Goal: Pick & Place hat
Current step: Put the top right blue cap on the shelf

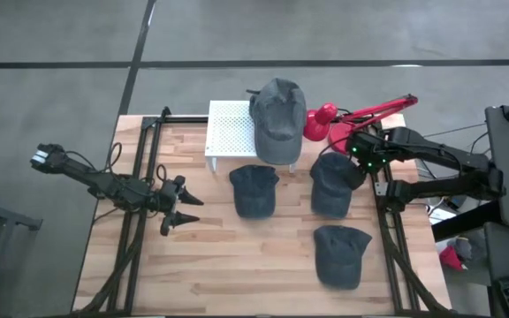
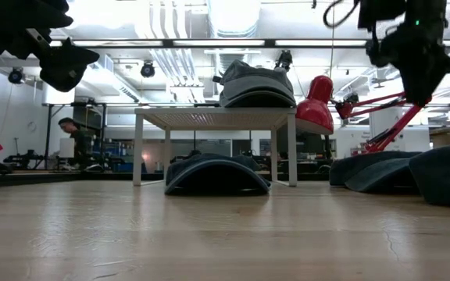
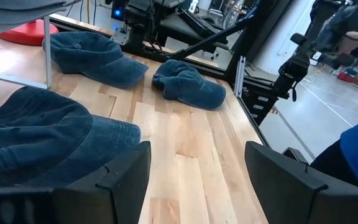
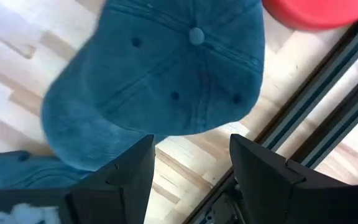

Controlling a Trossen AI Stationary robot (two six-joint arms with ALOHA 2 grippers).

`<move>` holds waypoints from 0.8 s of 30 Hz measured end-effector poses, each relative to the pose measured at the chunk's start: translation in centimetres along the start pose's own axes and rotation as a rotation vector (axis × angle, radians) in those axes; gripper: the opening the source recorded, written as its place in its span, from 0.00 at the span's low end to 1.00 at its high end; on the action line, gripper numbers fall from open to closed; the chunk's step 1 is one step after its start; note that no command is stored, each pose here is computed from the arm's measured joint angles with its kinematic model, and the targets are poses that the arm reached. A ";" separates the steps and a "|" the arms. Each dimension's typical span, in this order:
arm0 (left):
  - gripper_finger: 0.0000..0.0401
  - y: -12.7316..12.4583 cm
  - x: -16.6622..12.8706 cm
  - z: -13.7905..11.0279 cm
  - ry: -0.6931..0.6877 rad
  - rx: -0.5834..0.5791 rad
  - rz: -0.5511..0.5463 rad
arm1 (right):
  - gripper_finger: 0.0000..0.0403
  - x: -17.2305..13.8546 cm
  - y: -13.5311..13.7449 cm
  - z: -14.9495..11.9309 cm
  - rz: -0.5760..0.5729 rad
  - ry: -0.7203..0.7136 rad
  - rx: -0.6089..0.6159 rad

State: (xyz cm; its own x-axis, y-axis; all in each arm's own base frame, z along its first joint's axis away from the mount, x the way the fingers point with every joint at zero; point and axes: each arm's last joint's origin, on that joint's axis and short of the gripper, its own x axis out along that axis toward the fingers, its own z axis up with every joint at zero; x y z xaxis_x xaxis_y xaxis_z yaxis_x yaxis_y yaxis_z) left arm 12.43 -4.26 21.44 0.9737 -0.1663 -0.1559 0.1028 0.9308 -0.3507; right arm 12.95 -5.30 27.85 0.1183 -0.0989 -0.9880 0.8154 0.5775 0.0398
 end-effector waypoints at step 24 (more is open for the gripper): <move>0.65 0.0 0.0 0.0 -0.001 -0.024 0.000 | 0.51 6.7 -2.7 -0.2 -0.056 0.054 0.219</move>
State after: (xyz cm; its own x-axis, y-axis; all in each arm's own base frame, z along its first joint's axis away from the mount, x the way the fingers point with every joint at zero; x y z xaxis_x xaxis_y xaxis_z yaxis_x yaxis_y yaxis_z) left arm 12.43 -4.26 21.44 0.9738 -0.1661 -0.1553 0.0980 0.9228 -0.3725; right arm 11.42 -7.33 21.05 0.0438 -0.0787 -0.9959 0.9239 0.3825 0.0104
